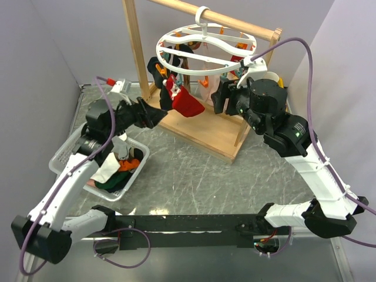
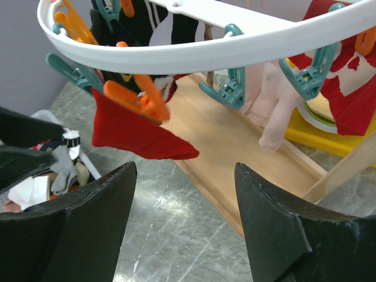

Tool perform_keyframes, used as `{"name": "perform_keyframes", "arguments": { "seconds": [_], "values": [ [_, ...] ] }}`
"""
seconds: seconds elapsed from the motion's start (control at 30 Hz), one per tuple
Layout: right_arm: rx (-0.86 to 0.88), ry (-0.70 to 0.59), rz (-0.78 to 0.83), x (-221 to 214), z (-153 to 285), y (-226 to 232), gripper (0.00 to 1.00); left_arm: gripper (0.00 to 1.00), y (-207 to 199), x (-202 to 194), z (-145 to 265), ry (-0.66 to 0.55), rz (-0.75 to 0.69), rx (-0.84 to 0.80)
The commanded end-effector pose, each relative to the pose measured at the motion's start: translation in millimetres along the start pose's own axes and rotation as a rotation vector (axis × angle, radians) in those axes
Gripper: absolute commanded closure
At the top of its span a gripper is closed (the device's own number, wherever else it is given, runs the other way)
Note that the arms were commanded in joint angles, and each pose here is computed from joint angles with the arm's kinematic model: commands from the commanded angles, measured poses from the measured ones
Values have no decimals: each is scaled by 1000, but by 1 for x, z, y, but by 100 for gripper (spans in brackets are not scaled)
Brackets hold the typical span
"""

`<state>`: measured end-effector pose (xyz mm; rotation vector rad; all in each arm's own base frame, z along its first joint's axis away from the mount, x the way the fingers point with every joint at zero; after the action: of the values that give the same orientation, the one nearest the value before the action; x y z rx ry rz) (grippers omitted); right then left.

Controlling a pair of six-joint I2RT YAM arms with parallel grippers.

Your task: Remove the socks clipped to the hanger

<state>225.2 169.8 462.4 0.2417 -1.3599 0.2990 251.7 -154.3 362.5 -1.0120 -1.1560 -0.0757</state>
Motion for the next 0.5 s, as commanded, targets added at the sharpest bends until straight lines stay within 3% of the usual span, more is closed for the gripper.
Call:
{"name": "perform_keyframes", "arguments": {
  "seconds": [0.0, 0.2, 0.3, 0.4, 0.43, 0.47],
  "values": [
    [17, -52, -46, 10, 10, -3, 25, 16, -36, 21, -16, -56, -24, -160],
    [15, -53, -45, 8, 12, -4, 25, 13, -50, 12, -46, -16, -27, -177],
    [17, -53, -44, 8, 14, -4, 25, 17, -50, 12, -57, -24, -17, -181],
    [23, -53, -49, 8, 17, -4, 25, 43, -46, 14, -66, -33, -4, -156],
    [26, -50, -50, 7, 16, -4, 25, 66, -45, 15, -68, -40, -6, -139],
    [35, -55, -53, 7, 19, -4, 25, 76, -44, 14, -69, -35, -5, -129]
  ]
}}
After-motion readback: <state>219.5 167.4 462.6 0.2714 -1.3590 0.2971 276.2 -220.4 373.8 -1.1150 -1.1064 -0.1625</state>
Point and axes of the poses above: each gripper's point midway between its finger pads, its own z axis back along the fingers, its own y axis along the line the jaws close on, x = y × z, the point moved 7 cm from there along z, back along the fingers, and after that the axes turned 9 degrees about z, right-handed, at the moved point
